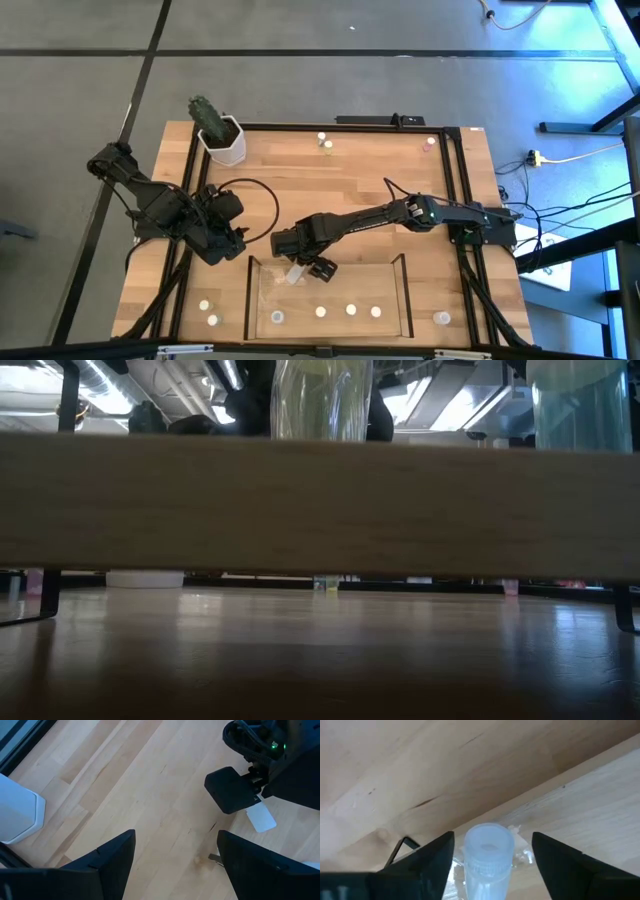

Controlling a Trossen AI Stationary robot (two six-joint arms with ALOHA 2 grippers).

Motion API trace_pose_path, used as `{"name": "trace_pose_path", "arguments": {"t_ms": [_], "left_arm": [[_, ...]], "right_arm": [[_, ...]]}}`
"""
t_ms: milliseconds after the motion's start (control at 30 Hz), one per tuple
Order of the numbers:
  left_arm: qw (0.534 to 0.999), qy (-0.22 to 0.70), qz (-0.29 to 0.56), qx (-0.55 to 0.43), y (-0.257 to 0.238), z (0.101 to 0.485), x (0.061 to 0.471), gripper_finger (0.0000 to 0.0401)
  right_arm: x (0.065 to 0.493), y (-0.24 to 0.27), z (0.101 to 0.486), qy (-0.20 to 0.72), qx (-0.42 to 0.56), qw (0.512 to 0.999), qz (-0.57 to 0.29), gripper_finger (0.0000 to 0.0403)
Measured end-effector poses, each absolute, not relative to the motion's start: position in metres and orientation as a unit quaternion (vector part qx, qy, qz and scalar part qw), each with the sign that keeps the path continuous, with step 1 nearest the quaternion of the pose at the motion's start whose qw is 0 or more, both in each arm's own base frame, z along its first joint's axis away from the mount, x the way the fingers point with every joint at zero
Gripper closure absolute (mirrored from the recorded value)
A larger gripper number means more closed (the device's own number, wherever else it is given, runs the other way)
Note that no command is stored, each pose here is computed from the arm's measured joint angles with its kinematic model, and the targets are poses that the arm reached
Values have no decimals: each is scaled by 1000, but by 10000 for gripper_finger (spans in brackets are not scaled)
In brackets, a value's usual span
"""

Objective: Pick and place medicine bottles onto shelf by color
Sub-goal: Put the top white pill bottle on the shelf aligned with the other white pill bottle

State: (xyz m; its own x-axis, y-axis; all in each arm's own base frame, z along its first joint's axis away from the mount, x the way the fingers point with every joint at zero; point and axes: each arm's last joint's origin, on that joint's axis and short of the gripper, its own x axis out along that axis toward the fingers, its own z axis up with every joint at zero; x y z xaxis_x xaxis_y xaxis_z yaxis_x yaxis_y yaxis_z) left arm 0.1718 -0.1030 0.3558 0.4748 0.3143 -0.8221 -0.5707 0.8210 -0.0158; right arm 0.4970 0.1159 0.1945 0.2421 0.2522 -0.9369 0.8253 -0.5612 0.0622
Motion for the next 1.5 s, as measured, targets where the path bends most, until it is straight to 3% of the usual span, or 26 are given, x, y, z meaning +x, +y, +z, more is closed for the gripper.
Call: {"name": "trace_pose_path", "arguments": {"t_ms": [533,1167,1500], "left_arm": [[846,441,261,-145,-103,356,172,126],[846,441,261,-145,-103,356,172,126],[846,441,261,-145,-103,356,172,126]], "right_arm": [[497,116,195,366,733,290,-494,262],[499,113,195,358,724,335,-486,239],[500,107,195,385,700,385,-462,238]]}}
